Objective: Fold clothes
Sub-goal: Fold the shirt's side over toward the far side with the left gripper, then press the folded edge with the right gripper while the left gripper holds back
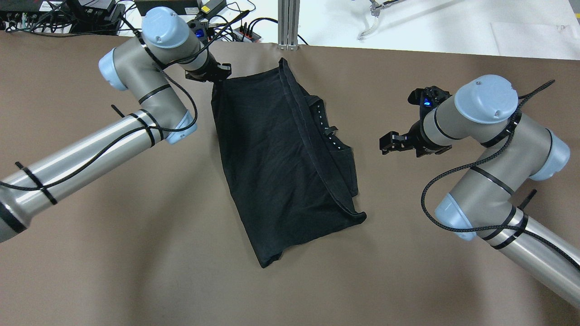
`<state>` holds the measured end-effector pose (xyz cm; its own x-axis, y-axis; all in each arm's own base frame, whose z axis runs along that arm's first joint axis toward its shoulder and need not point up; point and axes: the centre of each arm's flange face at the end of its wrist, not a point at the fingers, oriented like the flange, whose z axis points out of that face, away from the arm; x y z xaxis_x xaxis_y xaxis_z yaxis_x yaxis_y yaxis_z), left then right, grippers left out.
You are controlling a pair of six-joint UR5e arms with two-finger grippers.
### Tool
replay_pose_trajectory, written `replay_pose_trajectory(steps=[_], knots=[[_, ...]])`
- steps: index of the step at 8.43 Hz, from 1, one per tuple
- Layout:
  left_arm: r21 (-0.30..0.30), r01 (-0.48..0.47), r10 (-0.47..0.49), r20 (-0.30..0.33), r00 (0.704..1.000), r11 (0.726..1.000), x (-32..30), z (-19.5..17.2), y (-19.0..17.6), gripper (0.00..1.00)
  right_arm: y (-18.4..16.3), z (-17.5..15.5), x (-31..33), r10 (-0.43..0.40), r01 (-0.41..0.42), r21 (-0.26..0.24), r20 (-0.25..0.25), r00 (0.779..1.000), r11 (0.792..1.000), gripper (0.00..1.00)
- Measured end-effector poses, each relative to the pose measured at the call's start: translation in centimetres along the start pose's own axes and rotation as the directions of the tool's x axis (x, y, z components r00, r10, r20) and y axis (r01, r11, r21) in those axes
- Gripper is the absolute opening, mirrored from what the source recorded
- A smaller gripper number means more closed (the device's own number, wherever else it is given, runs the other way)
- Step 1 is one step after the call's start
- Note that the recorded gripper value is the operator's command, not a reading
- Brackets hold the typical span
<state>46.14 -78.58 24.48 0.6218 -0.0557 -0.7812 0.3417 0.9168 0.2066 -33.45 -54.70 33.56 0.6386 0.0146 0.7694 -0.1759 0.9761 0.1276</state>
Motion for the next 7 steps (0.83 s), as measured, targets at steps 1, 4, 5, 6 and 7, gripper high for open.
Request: replay_pose_trajectory(steps=[1, 4, 5, 6, 7], knots=[[0.009, -0.048, 0.047, 0.012, 0.999, 0.999, 0.5, -0.1, -0.7, 0.92, 0.0, 0.1, 0.1, 0.001, -0.001, -0.001, -0.002, 1.000, 1.000, 0.94], [0.040, -0.203, 0.203, 0.007, 0.979, 0.978, -1.1, -1.9, -2.7, 0.94, 0.0, 0.4, 0.0, -0.001, 0.001, -0.004, -0.006, 1.000, 1.000, 0.93], [0.043, -0.224, 0.225, -0.024, 0.974, 0.974, -2.8, -3.5, -3.5, 0.94, 0.2, 0.6, -0.6, -0.005, 0.005, -0.007, -0.004, 1.000, 1.000, 0.91], [0.038, -0.233, 0.235, -0.058, 0.970, 0.972, -4.1, -4.8, -3.8, 0.94, 0.3, 1.3, -1.8, 0.008, -0.008, -0.012, -0.002, 1.000, 1.000, 0.89], [0.032, -0.238, 0.240, -0.078, 0.968, 0.971, -5.0, -5.4, -3.6, 0.94, 0.6, 2.4, -3.1, 0.061, -0.061, -0.015, -0.006, 0.998, 0.998, 0.89]])
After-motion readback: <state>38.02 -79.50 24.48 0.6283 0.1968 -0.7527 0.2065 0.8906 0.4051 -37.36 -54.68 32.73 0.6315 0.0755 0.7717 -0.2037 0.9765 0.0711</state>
